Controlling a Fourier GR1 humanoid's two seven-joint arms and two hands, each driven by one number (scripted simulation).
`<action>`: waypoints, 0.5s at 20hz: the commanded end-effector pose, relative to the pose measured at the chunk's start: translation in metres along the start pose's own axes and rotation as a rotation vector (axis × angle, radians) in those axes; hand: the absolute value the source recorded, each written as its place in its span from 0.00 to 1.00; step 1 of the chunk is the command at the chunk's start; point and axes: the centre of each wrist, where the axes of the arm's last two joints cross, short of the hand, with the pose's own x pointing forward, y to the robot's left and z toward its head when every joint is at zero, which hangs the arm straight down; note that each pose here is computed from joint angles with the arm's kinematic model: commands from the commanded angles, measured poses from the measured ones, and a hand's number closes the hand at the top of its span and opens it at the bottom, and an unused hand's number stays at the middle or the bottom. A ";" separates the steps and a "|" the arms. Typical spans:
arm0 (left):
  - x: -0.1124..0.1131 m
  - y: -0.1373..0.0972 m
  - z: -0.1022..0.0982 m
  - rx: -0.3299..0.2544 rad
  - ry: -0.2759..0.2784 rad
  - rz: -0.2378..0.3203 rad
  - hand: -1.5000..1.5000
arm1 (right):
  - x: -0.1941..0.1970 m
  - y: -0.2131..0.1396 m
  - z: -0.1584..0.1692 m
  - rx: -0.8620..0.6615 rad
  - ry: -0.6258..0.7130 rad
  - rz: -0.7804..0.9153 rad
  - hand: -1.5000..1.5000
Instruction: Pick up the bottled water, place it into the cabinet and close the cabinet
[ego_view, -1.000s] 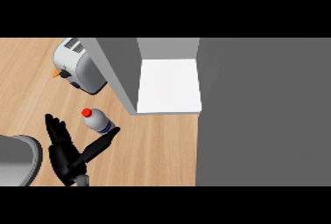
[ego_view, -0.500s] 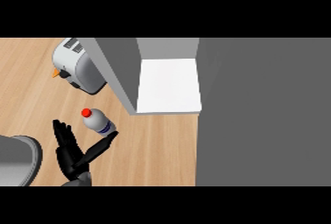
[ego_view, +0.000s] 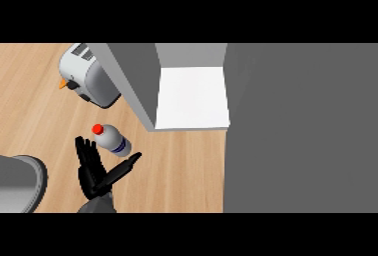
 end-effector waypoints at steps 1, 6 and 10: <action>-0.008 -0.005 -0.010 0.037 -0.039 0.045 1.00 | 0.025 0.004 0.002 0.007 -0.048 -0.018 0.00; -0.015 0.000 -0.013 0.062 -0.019 0.108 1.00 | 0.014 -0.007 0.007 0.012 -0.036 0.007 0.00; -0.016 -0.025 -0.018 0.057 -0.026 0.184 1.00 | 0.032 0.000 0.001 0.015 -0.041 0.002 0.00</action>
